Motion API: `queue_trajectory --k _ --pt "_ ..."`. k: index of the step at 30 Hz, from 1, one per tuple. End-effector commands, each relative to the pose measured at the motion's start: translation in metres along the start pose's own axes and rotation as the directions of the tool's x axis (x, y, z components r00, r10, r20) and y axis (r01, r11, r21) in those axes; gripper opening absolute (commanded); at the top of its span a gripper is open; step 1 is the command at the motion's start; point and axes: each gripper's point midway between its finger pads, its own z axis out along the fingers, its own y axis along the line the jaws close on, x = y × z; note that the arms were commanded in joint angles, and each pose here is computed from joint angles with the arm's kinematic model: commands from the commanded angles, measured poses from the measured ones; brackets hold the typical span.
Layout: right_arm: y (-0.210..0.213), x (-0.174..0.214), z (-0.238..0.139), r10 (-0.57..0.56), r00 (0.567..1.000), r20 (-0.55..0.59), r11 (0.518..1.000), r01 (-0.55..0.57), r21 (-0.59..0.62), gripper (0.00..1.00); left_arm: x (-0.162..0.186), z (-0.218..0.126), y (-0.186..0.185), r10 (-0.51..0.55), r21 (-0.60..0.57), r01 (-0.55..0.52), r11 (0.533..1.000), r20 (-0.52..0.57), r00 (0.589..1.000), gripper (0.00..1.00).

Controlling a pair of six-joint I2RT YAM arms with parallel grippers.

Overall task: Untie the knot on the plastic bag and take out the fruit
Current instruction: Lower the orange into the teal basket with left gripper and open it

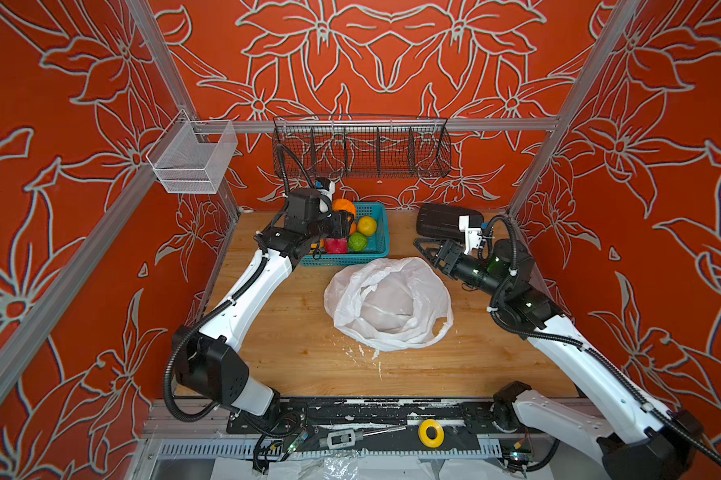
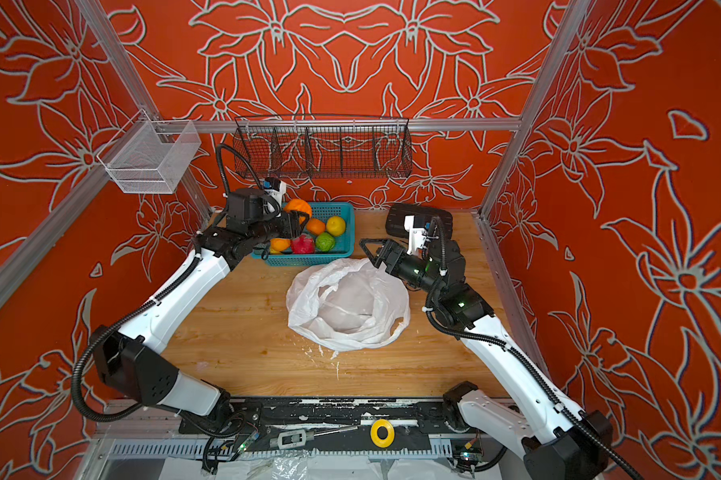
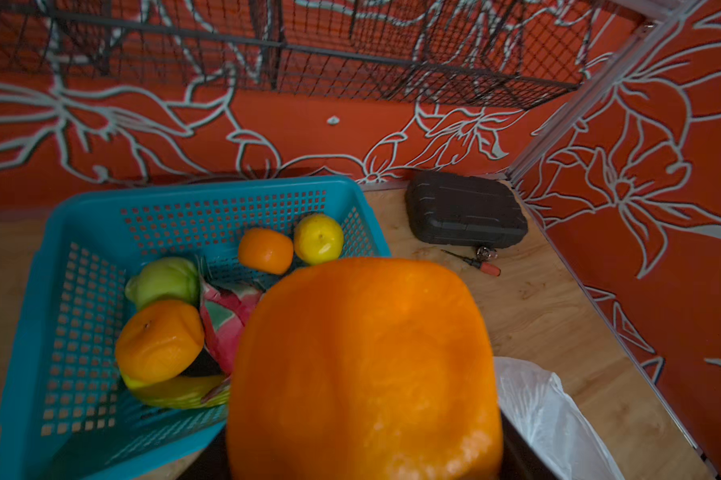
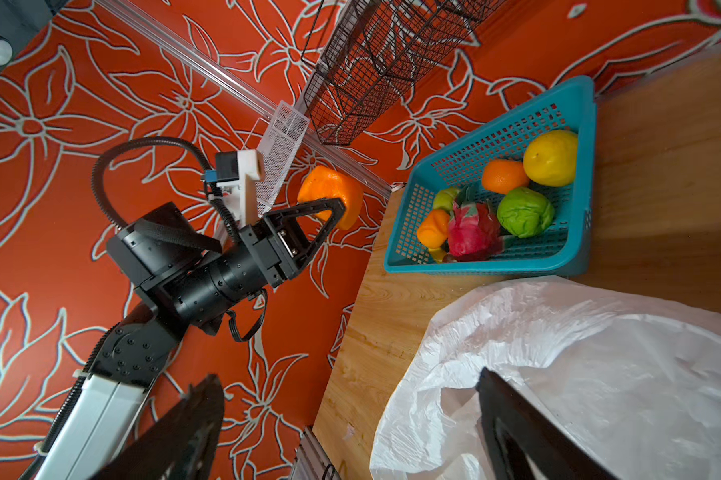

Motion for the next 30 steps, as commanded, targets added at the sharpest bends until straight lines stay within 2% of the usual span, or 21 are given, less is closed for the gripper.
queue_trajectory --k 1,5,8,16,23,30 --pt "-0.009 0.003 0.003 0.007 1.000 -0.006 1.000 -0.007 0.022 0.96 0.031 0.020 0.016 -0.181 -0.050 0.175 0.983 -0.163 0.970 0.45" --pt "-0.011 0.008 0.008 0.033 0.999 -0.030 0.999 -0.033 0.011 0.96 0.055 0.051 0.025 -0.240 -0.099 0.220 0.971 -0.304 0.922 0.45" --pt "-0.016 0.012 0.012 0.058 0.998 -0.040 0.998 -0.057 0.015 0.96 0.065 0.073 0.028 -0.273 -0.117 0.248 0.962 -0.357 0.893 0.45" --pt "-0.022 0.016 0.011 0.068 0.997 -0.048 0.997 -0.066 0.028 0.97 0.091 0.122 0.034 -0.326 -0.131 0.299 0.945 -0.440 0.837 0.45" --pt "-0.025 0.018 0.012 0.084 0.995 -0.056 0.996 -0.082 0.033 0.97 0.115 0.149 0.043 -0.316 -0.171 0.266 0.949 -0.507 0.801 0.46" --pt "-0.024 0.018 0.012 0.089 0.995 -0.054 0.996 -0.087 0.034 0.97 0.141 0.164 0.047 -0.310 -0.185 0.249 0.951 -0.560 0.768 0.55"
